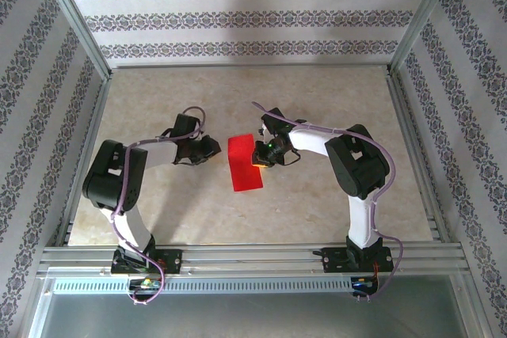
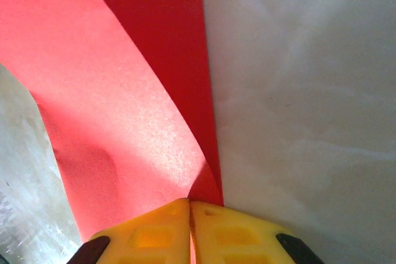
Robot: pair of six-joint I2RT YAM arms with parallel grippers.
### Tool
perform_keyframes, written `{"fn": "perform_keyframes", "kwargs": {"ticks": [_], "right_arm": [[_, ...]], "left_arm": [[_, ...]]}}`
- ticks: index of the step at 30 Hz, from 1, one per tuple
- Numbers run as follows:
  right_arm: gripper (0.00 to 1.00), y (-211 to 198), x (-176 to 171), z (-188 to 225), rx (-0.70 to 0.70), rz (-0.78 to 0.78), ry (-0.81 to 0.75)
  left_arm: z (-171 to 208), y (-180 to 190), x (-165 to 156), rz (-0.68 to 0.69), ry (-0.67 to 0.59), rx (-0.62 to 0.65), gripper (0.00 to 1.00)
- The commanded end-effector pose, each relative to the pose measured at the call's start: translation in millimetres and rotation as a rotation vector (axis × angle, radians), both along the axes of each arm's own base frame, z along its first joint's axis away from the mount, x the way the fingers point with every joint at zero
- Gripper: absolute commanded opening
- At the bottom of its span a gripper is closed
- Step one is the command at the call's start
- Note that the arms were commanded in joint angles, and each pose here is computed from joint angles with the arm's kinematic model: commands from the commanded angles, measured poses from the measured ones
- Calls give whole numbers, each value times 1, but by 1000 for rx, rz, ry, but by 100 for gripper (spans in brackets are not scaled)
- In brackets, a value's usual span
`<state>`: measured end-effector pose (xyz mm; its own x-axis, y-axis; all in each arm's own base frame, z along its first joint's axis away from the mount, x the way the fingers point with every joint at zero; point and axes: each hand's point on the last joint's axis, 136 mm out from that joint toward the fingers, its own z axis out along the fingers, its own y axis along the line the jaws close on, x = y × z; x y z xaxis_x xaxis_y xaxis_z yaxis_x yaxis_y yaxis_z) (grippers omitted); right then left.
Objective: Fold a paper plane with a square sheet of paper (pick it up from the middle)
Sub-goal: First fold the square sheet of paper in half at the center of the table.
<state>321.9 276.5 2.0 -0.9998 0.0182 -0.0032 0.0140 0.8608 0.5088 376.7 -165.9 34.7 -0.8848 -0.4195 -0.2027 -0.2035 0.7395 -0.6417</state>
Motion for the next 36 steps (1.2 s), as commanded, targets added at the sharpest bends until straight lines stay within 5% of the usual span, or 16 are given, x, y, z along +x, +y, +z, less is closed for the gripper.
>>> {"fn": "perform_keyframes", "kwargs": {"ticks": [1,6,14,28,36], "right_arm": [[13,-111,-59,-87,-512,-38,215],[13,-109,-60,-88,-503,-42,221],[13,-110,-63,-89,-505,-33,227],[13,-116,-69,-92,-523,-17,236],[13,-117,-70,-92,-525,-18,236]], "left_arm": [[39,-19,4,-57,-101,-59,21],[58,-63,4,-126,-161,-154,21],[24,-88,17,-153,-71,-167,21],[-41,-22,32,-29,60,-50,21],[-23,6,53,-28,22,61,21]]}}
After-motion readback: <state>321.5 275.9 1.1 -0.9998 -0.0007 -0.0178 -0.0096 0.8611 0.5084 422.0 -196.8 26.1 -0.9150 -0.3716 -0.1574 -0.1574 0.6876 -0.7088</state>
